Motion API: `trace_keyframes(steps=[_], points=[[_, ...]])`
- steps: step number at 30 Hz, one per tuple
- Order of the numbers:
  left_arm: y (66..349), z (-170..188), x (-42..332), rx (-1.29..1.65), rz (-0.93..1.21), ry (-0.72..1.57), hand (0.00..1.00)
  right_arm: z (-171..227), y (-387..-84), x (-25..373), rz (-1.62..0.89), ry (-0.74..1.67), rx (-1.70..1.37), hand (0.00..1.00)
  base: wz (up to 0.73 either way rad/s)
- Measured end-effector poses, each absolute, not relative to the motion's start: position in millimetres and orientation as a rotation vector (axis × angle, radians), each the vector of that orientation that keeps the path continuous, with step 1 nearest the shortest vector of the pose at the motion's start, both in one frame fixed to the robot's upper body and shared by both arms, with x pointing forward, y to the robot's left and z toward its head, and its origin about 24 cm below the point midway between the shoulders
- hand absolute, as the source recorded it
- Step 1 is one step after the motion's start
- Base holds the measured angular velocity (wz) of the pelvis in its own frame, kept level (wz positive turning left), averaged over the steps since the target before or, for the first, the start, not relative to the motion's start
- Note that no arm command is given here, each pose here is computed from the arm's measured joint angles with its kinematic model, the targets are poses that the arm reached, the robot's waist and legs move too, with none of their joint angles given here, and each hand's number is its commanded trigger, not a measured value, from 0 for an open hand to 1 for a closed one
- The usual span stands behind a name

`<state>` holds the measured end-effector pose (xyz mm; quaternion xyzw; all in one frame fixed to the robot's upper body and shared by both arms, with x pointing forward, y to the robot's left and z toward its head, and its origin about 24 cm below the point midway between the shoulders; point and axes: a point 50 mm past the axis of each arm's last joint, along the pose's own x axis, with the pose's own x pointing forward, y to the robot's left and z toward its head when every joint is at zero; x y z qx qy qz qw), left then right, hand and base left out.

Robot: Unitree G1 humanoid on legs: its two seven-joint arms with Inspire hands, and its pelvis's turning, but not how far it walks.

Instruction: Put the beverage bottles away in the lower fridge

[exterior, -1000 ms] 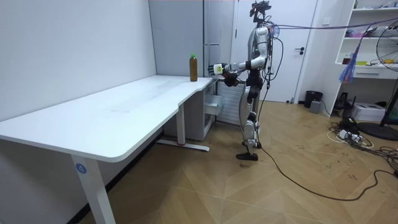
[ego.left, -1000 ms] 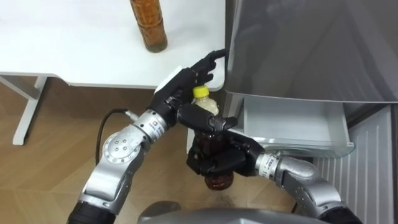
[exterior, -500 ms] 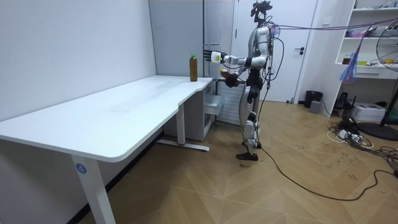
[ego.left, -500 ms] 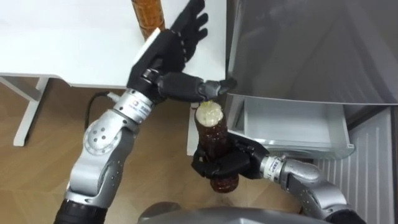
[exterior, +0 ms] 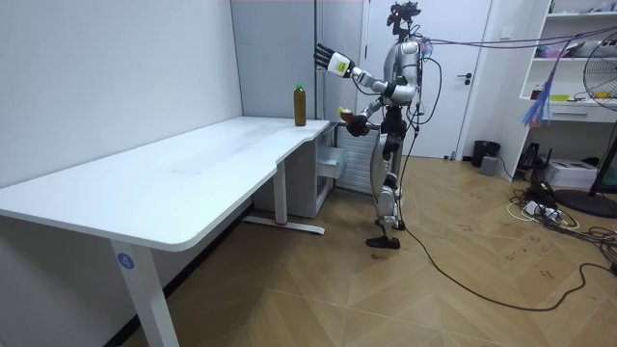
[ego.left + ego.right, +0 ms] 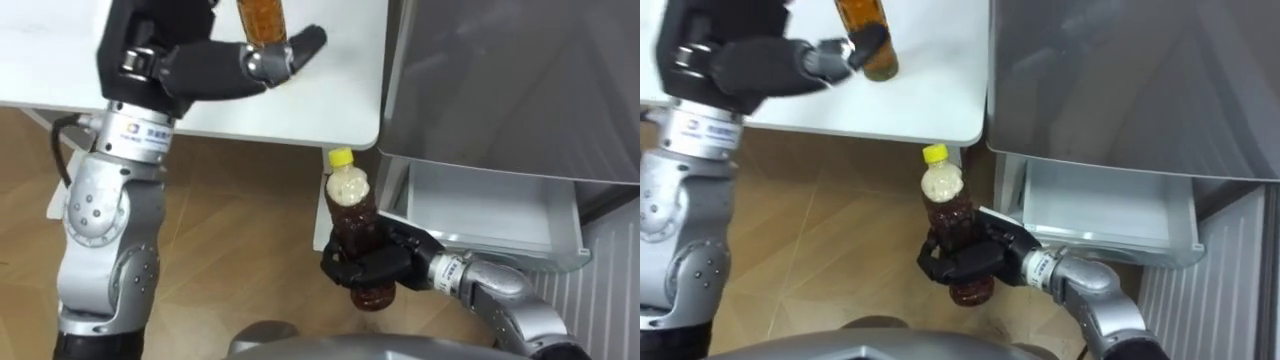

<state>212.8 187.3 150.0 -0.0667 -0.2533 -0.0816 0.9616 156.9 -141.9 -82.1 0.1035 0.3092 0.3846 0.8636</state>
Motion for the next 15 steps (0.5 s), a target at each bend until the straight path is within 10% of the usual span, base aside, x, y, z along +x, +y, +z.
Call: trace_keyframes(steps=[15], points=[[243.8,140.9,200.6,-0.154,0.303,-0.51,0.0,-93.3,-159.7,137.3,0.674,0.718,0.185,1.0,0.03]])
